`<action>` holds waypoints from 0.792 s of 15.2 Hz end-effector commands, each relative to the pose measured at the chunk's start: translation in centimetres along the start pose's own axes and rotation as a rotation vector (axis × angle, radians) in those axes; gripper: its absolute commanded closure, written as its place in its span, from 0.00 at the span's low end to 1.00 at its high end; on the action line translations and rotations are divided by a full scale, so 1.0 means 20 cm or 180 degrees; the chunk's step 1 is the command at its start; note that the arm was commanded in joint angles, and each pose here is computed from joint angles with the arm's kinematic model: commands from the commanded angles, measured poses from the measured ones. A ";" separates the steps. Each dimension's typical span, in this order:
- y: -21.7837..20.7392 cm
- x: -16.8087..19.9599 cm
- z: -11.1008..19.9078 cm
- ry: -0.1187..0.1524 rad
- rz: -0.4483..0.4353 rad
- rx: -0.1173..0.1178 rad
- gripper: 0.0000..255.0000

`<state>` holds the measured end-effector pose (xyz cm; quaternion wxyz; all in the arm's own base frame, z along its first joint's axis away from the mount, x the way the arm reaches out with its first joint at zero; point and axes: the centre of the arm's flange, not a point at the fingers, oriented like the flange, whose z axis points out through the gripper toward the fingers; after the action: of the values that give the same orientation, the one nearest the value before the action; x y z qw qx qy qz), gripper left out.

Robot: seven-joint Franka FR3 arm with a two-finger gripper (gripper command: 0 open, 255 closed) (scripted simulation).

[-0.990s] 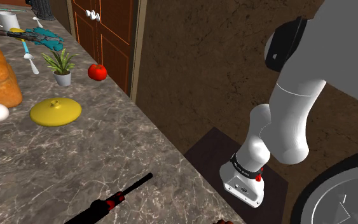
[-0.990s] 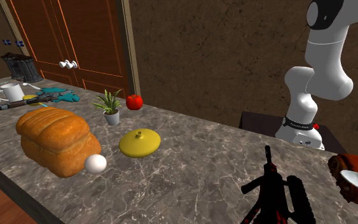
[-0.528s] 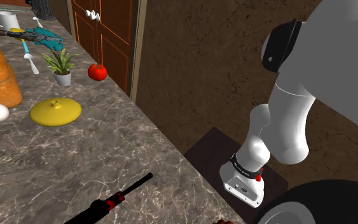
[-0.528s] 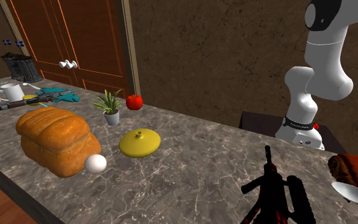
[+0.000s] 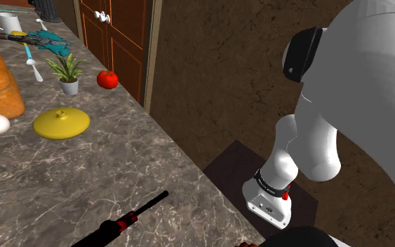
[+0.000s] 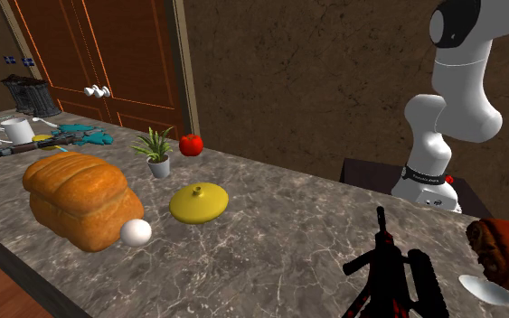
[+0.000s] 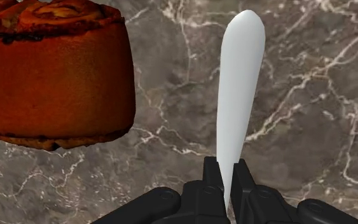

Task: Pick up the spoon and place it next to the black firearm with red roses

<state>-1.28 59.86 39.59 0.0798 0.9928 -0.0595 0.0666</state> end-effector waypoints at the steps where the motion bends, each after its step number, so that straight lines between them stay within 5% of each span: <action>1: -0.01 -0.01 0.05 0.0000 0.0000 0.0001 1.00; 12: -0.05 -0.05 0.32 0.0000 0.0000 0.0001 1.00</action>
<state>-1.30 59.93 33.46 0.0799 0.9928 -0.0594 0.0666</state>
